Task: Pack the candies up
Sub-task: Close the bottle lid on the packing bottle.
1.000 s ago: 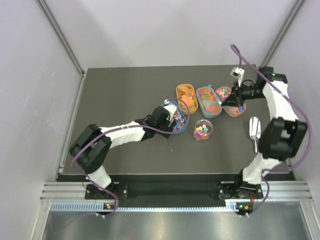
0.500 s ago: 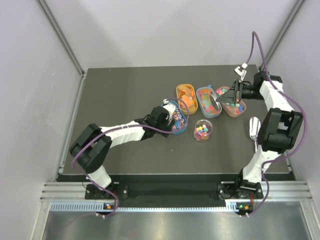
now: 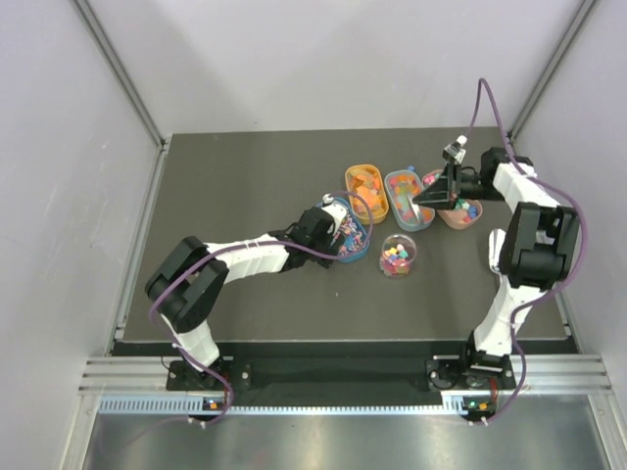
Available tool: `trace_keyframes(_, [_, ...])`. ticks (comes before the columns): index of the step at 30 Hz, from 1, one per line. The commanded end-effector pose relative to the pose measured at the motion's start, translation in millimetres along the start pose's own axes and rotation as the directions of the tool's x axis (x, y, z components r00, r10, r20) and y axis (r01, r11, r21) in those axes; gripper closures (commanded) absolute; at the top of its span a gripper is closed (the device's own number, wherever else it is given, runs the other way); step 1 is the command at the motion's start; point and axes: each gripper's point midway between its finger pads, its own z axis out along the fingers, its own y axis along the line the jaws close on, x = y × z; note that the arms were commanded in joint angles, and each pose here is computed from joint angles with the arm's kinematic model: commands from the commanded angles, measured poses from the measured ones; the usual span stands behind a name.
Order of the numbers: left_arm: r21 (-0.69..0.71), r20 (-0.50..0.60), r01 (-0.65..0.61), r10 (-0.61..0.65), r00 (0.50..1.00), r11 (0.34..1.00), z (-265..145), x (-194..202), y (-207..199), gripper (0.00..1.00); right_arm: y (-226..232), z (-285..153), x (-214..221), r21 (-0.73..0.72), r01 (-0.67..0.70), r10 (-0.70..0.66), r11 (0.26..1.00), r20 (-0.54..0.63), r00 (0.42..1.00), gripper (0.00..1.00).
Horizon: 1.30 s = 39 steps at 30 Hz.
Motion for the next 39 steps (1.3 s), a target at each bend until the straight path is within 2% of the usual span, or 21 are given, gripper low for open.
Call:
trace_keyframes(1, [-0.01,0.099,-0.003,0.004,0.995,1.0,-2,-35,3,0.2,63,12,19,-0.17,0.042,-0.046,0.984,-0.016,0.999,0.88])
trace_keyframes(5, [-0.013,0.092,-0.015,0.016,0.996,1.0,-3,-30,4,0.19,60,34,61,-0.186,-0.047,0.027,0.981,-0.105,0.994,0.9])
trace_keyframes(11, [-0.01,0.099,-0.021,0.022,0.995,1.0,-6,-32,3,0.2,45,36,85,-0.178,-0.116,0.096,0.977,-0.117,0.989,0.96])
trace_keyframes(24, [0.005,0.084,-0.011,0.01,0.996,1.0,-5,-24,0,0.2,7,17,78,-0.12,-0.148,0.143,0.982,-0.046,0.989,0.98])
trace_keyframes(28, [0.008,0.075,-0.009,0.009,0.997,1.0,-3,-21,-1,0.2,-3,0,70,-0.032,-0.076,0.074,0.997,-0.038,0.996,0.9])
trace_keyframes(29, [0.01,0.075,-0.008,0.008,0.997,1.0,-3,-21,-1,0.2,-4,-2,70,-0.017,-0.057,0.056,0.998,-0.048,0.997,0.86])
trace_keyframes(31, [0.013,0.072,-0.005,0.004,0.997,1.0,-1,-21,-2,0.2,-15,-8,68,0.025,-0.068,0.07,0.997,-0.065,0.995,0.82])
trace_keyframes(32, [0.017,0.069,-0.004,0.003,0.998,1.0,0,-20,-3,0.2,-20,-10,70,0.038,-0.079,0.081,0.996,-0.071,0.994,0.76])
trace_keyframes(35, [0.02,0.066,-0.002,0.001,0.998,1.0,2,-20,-4,0.2,-30,-13,75,0.048,-0.109,0.112,0.993,-0.071,0.991,0.78])
trace_keyframes(36, [0.02,0.063,-0.001,0.0,0.998,1.0,3,-20,-5,0.2,-32,-14,78,0.053,-0.113,0.117,0.992,-0.074,0.99,0.75])
trace_keyframes(37, [0.022,0.066,0.0,-0.001,0.998,1.0,4,-21,-5,0.2,-34,-14,80,0.053,-0.115,0.119,0.992,-0.074,0.99,0.71])
trace_keyframes(38, [0.023,0.064,-0.001,-0.001,0.998,1.0,4,-20,-5,0.2,-35,-15,82,0.06,-0.115,0.119,0.992,-0.079,0.99,0.54])
trace_keyframes(39, [0.027,0.064,-0.001,-0.001,0.998,1.0,5,-21,-6,0.2,-36,-15,83,0.061,-0.113,0.118,0.992,-0.08,0.99,0.51])
